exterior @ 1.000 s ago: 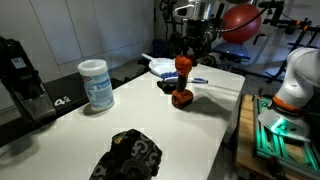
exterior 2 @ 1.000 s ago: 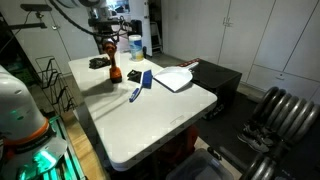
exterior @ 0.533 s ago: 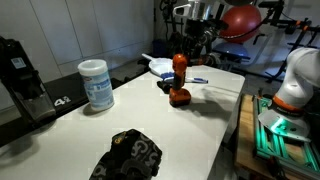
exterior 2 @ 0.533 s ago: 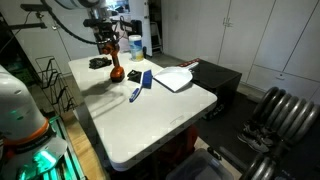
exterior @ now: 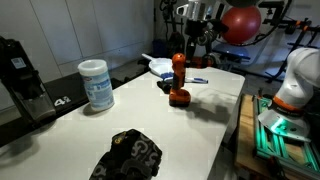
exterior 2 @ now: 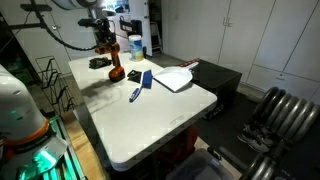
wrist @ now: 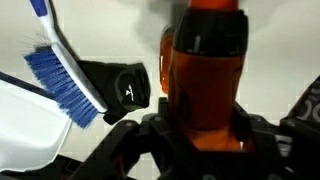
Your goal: Rotate the hand drilling machine clockwise and press the trigger switch
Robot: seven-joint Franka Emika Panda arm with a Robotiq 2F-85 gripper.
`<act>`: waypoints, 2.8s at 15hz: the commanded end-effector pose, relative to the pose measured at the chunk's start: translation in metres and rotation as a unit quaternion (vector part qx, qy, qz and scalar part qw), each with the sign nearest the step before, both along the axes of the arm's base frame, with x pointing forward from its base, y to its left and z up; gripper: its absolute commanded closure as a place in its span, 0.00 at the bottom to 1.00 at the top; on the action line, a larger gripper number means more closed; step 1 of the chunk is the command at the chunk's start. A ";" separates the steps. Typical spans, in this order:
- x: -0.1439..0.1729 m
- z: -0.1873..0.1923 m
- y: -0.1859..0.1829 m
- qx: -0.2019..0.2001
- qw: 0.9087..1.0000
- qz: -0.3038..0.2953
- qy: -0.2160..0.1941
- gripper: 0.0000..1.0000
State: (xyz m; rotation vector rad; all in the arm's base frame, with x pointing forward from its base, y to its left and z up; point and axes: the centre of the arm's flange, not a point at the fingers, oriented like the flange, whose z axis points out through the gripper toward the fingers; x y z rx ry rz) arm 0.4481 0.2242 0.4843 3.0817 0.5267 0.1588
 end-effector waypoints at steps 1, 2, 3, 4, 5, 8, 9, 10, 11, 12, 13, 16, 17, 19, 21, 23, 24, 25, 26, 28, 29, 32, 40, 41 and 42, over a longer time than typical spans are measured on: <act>0.004 0.001 0.009 -0.006 0.996 -0.094 0.000 0.67; 0.005 0.001 0.010 -0.007 0.993 -0.117 0.003 0.67; 0.005 0.001 0.011 -0.010 0.991 -0.137 0.002 0.67; 0.006 0.001 0.012 -0.008 0.988 -0.154 0.004 0.67; 0.007 0.002 0.012 0.000 0.985 -0.170 0.005 0.67; 0.009 0.002 0.015 0.016 0.979 -0.204 0.010 0.67; 0.010 0.002 0.015 0.020 0.977 -0.214 0.010 0.67; 0.011 0.003 0.014 0.023 0.973 -0.228 0.010 0.67; 0.011 0.003 0.013 0.022 0.971 -0.239 0.008 0.67; 0.010 0.003 0.013 0.023 0.971 -0.237 0.007 0.67; 0.006 0.000 0.007 0.013 0.975 -0.220 0.003 0.42; 0.006 0.000 0.007 0.014 0.974 -0.225 0.003 0.42; 0.006 0.000 0.007 0.014 0.974 -0.226 0.003 0.42; 0.008 0.003 0.009 0.021 0.968 -0.250 -0.002 0.67; 0.011 0.006 0.010 0.029 0.947 -0.319 0.008 0.67; 0.011 0.009 0.009 0.031 0.929 -0.369 0.003 0.67; 0.012 0.009 0.010 0.037 0.919 -0.393 0.000 0.67; 0.013 0.010 0.010 0.040 0.908 -0.417 0.000 0.67; 0.014 0.010 0.011 0.042 0.896 -0.441 -0.002 0.67; 0.017 0.010 0.012 0.047 0.871 -0.489 0.006 0.67; 0.019 0.010 0.013 0.049 0.858 -0.511 0.009 0.67; 0.025 0.009 0.018 0.056 0.815 -0.577 0.010 0.67; 0.037 0.006 0.027 0.071 0.676 -0.733 0.020 0.67; 0.037 0.005 0.027 0.071 0.664 -0.744 0.019 0.67; 0.038 0.003 0.027 0.070 0.657 -0.750 0.020 0.67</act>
